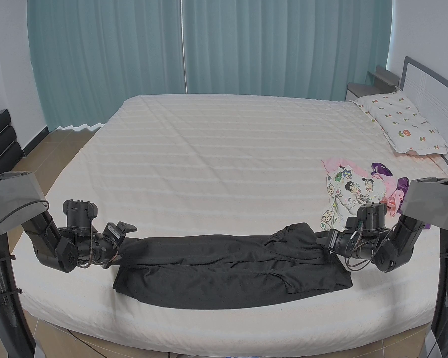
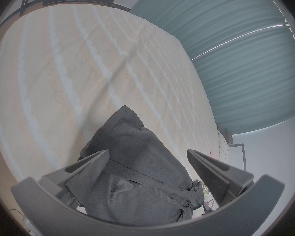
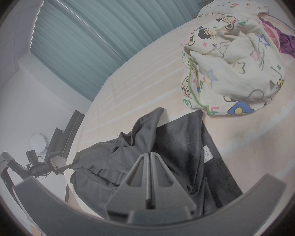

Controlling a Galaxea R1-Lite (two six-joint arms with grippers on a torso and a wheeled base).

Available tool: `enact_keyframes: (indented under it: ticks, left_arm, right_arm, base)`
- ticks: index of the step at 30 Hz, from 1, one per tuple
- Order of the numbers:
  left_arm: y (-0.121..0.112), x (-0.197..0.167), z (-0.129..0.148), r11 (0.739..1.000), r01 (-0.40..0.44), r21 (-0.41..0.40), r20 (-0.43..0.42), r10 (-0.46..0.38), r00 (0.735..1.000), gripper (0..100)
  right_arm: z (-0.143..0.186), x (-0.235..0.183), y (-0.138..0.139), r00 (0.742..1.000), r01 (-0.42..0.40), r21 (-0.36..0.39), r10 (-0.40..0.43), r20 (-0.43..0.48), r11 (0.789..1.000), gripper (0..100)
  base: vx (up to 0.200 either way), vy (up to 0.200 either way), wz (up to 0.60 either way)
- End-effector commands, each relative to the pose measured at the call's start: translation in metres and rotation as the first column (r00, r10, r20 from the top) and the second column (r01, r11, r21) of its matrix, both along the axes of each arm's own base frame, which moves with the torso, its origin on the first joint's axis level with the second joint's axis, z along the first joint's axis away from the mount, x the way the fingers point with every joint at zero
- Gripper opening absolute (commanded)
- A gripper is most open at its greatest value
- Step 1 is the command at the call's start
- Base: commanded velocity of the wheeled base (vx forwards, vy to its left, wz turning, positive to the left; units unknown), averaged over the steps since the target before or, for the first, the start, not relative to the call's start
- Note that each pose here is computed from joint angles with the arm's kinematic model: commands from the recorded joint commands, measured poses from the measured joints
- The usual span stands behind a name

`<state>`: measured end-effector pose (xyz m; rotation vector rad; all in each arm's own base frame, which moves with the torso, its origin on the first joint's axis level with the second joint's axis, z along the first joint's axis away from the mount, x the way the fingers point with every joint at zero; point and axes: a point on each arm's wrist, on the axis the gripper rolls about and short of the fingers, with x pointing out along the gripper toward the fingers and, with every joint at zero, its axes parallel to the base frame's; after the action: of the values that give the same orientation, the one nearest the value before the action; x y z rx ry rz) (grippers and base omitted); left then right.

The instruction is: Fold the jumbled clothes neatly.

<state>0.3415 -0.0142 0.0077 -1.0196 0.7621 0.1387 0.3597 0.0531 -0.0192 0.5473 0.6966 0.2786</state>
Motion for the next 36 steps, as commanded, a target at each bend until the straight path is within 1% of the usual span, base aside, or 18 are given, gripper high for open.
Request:
enact_keyframes:
  ticks: [1, 5, 6, 8, 14, 18, 19, 23, 26, 32, 36]
  left_arm:
    - [0.000, 0.000, 0.000, 1.000, -0.009, 0.007, -0.001, 0.009, 1.000, 100]
    - [0.001, 0.000, -0.003, 1.000, -0.021, 0.018, -0.006, 0.021, 1.000, 100]
    - [0.001, 0.001, -0.003, 0.999, -0.029, 0.027, -0.005, 0.029, 1.000, 100]
    - [0.002, 0.001, -0.004, 0.999, -0.039, 0.034, -0.007, 0.039, 0.999, 100]
    - [0.002, 0.004, -0.008, 0.994, -0.057, 0.090, -0.004, 0.058, 0.998, 100]
    - [0.003, 0.005, -0.007, 0.993, -0.067, 0.097, 0.003, 0.067, 0.998, 100]
    - [0.002, 0.005, -0.007, 0.993, -0.065, 0.097, 0.004, 0.065, 0.998, 100]
    - [0.007, 0.010, -0.001, 0.991, -0.085, 0.101, 0.029, 0.082, 0.996, 100]
    - [0.014, 0.017, 0.005, 0.988, -0.101, 0.115, 0.060, 0.095, 0.994, 100]
    - [0.017, 0.034, 0.000, 0.985, -0.088, 0.147, 0.080, 0.077, 0.994, 100]
    - [0.016, 0.049, -0.007, 0.985, -0.082, 0.152, 0.075, 0.072, 0.995, 100]
  right_arm:
    - [0.011, -0.006, -0.008, 1.000, 0.008, 0.004, -0.008, 0.007, 1.000, 0]
    - [0.005, -0.014, -0.009, 0.999, -0.039, -0.013, 0.038, -0.016, 0.999, 0]
    - [0.002, -0.016, -0.009, 0.998, -0.056, -0.034, 0.055, -0.020, 0.998, 0]
    - [-0.001, -0.017, -0.010, 0.997, -0.067, -0.048, 0.065, -0.028, 0.997, 0]
    - [-0.007, -0.024, -0.015, 0.991, -0.104, -0.105, 0.094, -0.097, 0.989, 0]
    - [-0.010, -0.023, -0.017, 0.989, -0.116, -0.122, 0.103, -0.110, 0.986, 0]
    - [-0.010, -0.023, -0.017, 0.988, -0.117, -0.121, 0.104, -0.111, 0.986, 100]
    - [-0.007, -0.023, -0.015, 0.989, -0.123, -0.122, 0.112, -0.094, 0.985, 100]
    - [0.000, -0.021, -0.018, 0.993, -0.106, -0.112, 0.098, -0.073, 0.988, 100]
    - [0.007, -0.018, -0.024, 0.996, -0.068, -0.095, 0.062, -0.056, 0.993, 100]
    - [0.007, -0.015, -0.030, 0.998, -0.036, -0.088, 0.032, -0.054, 0.995, 100]
  base:
    - [0.000, 0.000, 0.00]
    - [0.000, 0.000, 0.00]
    - [0.000, 0.000, 0.00]
    - [0.000, 0.000, 0.00]
    - [0.000, 0.000, 0.00]
    - [0.000, 0.000, 0.00]
    - [0.000, 0.000, 0.00]
    - [0.000, 0.000, 0.00]
    - [0.000, 0.000, 0.00]
    - [0.000, 0.000, 0.00]
    - [0.000, 0.000, 0.00]
